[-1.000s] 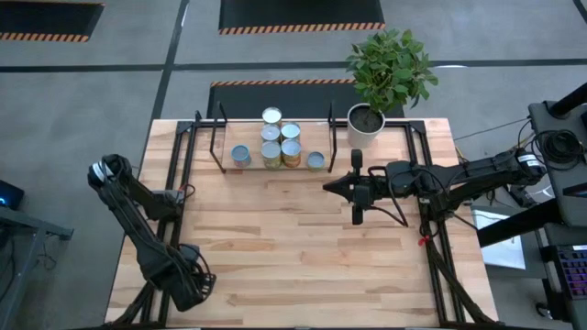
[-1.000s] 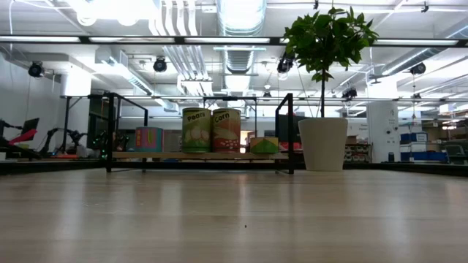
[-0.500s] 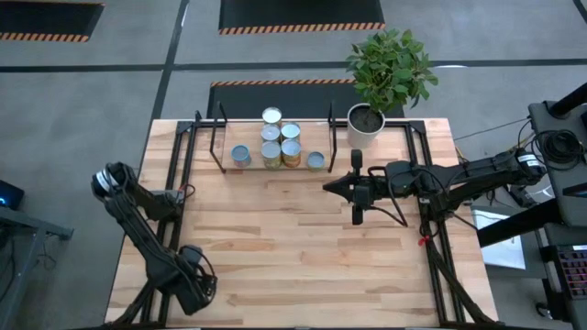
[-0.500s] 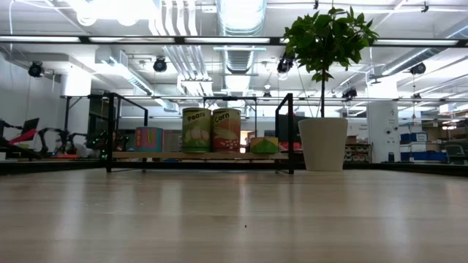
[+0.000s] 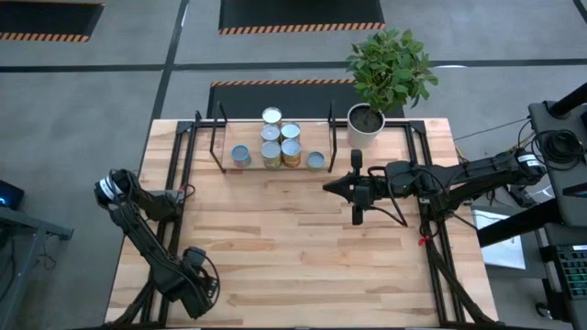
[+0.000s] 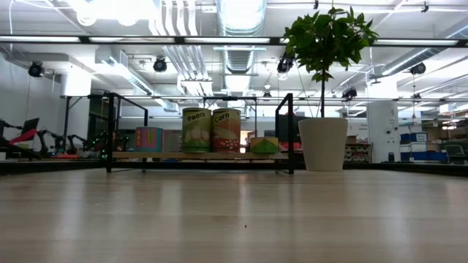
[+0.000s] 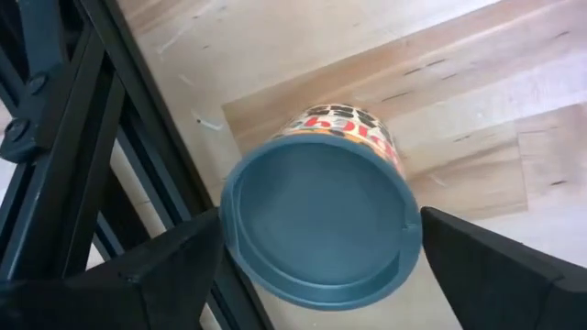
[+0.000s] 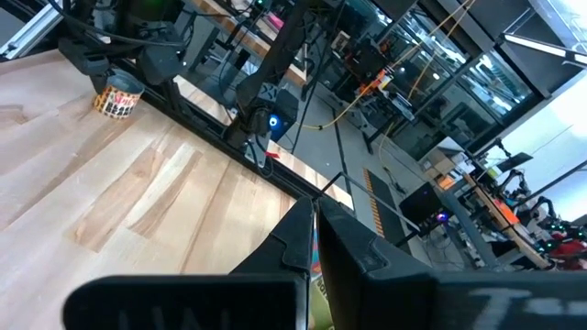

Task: Pick and place cans onto a shelf
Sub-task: Put the canned spices on the shelf

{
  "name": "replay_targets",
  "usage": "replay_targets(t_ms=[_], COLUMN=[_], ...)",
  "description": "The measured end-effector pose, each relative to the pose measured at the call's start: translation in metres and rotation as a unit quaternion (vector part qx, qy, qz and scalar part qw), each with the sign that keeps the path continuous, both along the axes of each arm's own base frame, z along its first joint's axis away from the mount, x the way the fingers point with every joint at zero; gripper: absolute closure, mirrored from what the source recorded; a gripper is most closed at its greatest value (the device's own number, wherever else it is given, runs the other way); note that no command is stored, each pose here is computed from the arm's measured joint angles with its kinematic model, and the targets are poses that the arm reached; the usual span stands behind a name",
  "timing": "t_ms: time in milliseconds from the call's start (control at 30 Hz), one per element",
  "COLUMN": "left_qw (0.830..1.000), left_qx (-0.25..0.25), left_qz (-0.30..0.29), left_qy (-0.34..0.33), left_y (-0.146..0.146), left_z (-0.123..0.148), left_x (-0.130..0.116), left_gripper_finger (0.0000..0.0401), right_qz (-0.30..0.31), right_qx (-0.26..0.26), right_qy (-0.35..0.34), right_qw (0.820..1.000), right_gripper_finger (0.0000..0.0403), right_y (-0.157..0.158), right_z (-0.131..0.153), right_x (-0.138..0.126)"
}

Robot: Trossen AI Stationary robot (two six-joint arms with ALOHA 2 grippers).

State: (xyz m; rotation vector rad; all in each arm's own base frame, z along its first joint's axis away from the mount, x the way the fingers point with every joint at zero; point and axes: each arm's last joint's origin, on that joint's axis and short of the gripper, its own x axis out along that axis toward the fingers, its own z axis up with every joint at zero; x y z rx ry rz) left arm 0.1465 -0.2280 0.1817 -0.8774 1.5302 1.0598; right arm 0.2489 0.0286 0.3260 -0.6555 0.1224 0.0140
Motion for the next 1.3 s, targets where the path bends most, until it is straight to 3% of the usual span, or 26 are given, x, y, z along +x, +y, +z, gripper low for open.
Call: replay_targets(t_ms=[333, 500, 633, 867, 1033, 1300], left_qw=[1.000, 0.991, 0.972, 0.924, 0.895, 0.852], left_qx=[-0.007, -0.062, -0.090, -0.059, -0.043, 0.055], left_qz=[-0.017, -0.113, -0.198, -0.338, -0.425, -0.518], left_qy=[-0.001, -0.034, -0.087, -0.170, -0.131, -0.047], left_y=[0.001, -0.001, 0.004, 0.039, 0.079, 0.160], left_z=[0.001, 0.021, 0.047, 0.083, 0.101, 0.143], left_x=[0.001, 0.021, 0.049, 0.098, 0.115, 0.131], left_gripper_finger=[0.0122, 0.0115, 0.0114, 0.0113, 0.0113, 0.0113], right_qz=[0.000, -0.009, -0.003, 0.020, 0.023, 0.023], right_qx=[-0.006, -0.002, 0.005, 0.003, 0.002, 0.005], right_qy=[0.014, 0.021, 0.015, 0.005, 0.007, 0.013], right_qw=[1.000, 1.000, 1.000, 1.000, 1.000, 1.000], right_gripper_finger=[0.0394, 0.0394, 0.0394, 0.0394, 0.0394, 0.0394], right_y=[0.000, -0.002, 0.000, 0.009, 0.011, 0.011], right_z=[-0.002, 0.002, 0.005, 0.008, 0.008, 0.007], right_x=[-0.001, -0.011, -0.019, -0.028, -0.028, -0.028])
